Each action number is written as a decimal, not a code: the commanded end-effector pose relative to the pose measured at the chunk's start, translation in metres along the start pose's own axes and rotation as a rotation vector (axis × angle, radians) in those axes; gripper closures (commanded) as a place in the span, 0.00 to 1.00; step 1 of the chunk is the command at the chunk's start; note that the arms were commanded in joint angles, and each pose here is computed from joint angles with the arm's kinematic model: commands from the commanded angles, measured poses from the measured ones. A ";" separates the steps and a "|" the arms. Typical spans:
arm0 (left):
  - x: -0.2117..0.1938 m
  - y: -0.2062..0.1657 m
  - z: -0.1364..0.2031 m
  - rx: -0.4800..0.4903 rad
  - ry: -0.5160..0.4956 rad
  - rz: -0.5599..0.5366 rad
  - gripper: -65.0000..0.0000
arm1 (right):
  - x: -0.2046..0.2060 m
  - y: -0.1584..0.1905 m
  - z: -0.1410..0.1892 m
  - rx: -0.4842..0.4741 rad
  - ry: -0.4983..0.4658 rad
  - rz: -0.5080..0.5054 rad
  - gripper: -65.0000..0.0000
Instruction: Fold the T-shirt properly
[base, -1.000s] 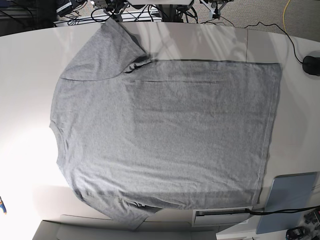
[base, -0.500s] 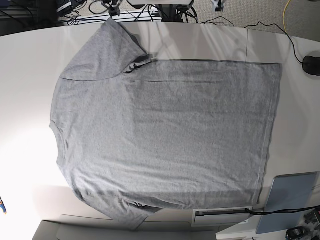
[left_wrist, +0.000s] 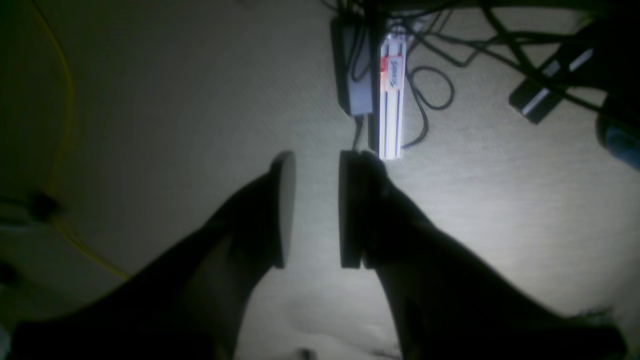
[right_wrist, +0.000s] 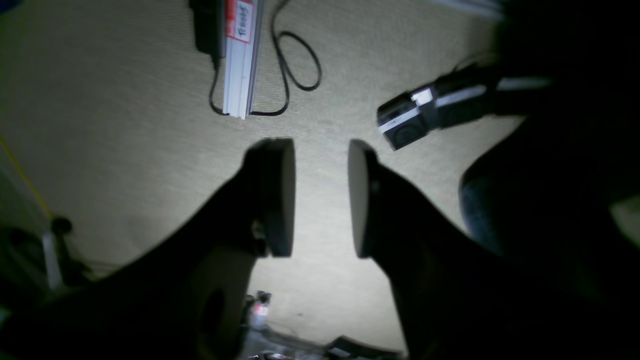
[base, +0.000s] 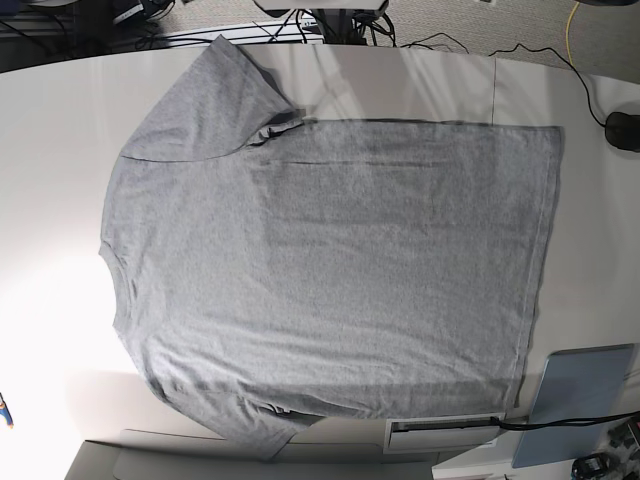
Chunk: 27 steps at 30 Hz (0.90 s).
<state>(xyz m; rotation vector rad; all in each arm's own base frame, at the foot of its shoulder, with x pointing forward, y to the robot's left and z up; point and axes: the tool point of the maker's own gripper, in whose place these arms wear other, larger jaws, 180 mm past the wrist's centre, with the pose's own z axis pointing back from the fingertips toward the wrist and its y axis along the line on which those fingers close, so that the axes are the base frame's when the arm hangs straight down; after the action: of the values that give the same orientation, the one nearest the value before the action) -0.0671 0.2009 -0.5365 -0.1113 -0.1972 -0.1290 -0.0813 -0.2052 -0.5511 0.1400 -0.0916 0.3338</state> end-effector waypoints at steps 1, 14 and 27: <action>-0.004 0.005 0.015 0.007 0.000 -0.035 0.74 | -0.001 -0.004 0.014 -0.005 -0.012 0.034 0.72; 0.133 0.049 0.137 0.317 -0.252 -0.681 0.74 | 0.100 -0.029 0.163 -0.159 -0.236 0.422 0.72; 0.237 0.071 0.152 0.365 -0.378 -0.951 0.57 | 0.176 -0.082 0.231 -0.533 -0.312 0.683 0.68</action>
<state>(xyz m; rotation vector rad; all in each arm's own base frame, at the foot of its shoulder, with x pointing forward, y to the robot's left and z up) 0.1395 0.2603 -0.3535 0.3166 -0.6187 -1.0080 0.0942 -0.2614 -0.3188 -0.3726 -0.5225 0.9457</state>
